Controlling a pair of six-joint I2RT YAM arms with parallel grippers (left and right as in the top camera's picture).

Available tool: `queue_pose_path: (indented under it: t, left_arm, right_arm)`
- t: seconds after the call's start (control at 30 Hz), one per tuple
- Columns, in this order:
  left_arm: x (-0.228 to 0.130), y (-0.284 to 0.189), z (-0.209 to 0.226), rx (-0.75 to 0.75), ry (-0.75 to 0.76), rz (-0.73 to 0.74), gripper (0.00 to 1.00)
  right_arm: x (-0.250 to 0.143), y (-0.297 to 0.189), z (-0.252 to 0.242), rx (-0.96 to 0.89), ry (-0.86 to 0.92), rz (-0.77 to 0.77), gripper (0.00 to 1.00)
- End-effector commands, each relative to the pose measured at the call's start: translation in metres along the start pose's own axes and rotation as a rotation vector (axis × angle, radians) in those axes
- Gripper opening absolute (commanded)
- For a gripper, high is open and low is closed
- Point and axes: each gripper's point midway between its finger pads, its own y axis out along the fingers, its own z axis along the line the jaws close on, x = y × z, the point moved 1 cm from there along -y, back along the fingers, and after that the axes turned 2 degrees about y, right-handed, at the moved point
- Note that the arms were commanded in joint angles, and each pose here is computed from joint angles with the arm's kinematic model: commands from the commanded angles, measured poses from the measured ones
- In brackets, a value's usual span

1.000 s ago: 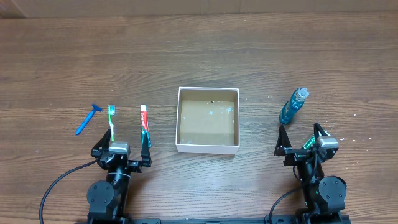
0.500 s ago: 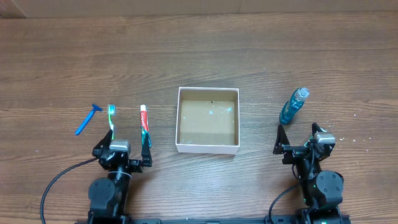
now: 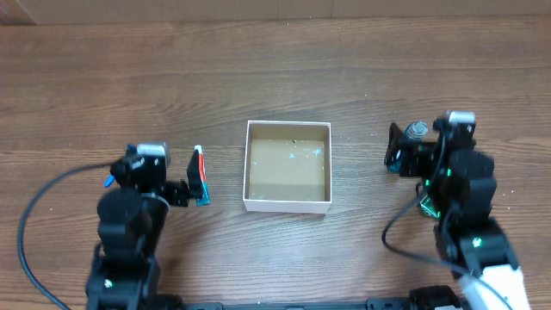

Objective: Pack container
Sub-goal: 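Reach the right gripper to the blue mouthwash bottle and grasp it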

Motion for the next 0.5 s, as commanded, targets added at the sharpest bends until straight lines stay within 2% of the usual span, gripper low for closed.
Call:
queue_pose_path:
  t: [0.0, 0.13, 0.27, 0.33, 0.47]
  left_arm:
    - [0.037, 0.002, 0.002, -0.001, -0.016, 0.101, 1.0]
    - [0.05, 0.001, 0.002, -0.01, -0.019, 0.251, 1.0]
    - [0.045, 0.002, -0.001, -0.024, -0.024, 0.331, 1.0]
    - [0.041, 0.0, -0.01, -0.082, -0.034, 0.351, 1.0]
    - [0.041, -0.001, -0.017, -0.122, -0.042, 0.354, 1.0]
  right_arm:
    - [0.036, 0.012, 0.002, -0.034, 0.006, 0.073, 1.0]
    - [0.038, 0.029, -0.028, -0.159, 0.169, 0.266, 1.0]
    - [0.017, 0.029, -0.055, -0.203, 0.274, 0.464, 1.0]
    - [0.019, 0.029, -0.055, -0.193, 0.28, 0.457, 1.0]
    - [0.038, 0.021, -0.031, -0.045, 0.237, 0.41, 1.0]
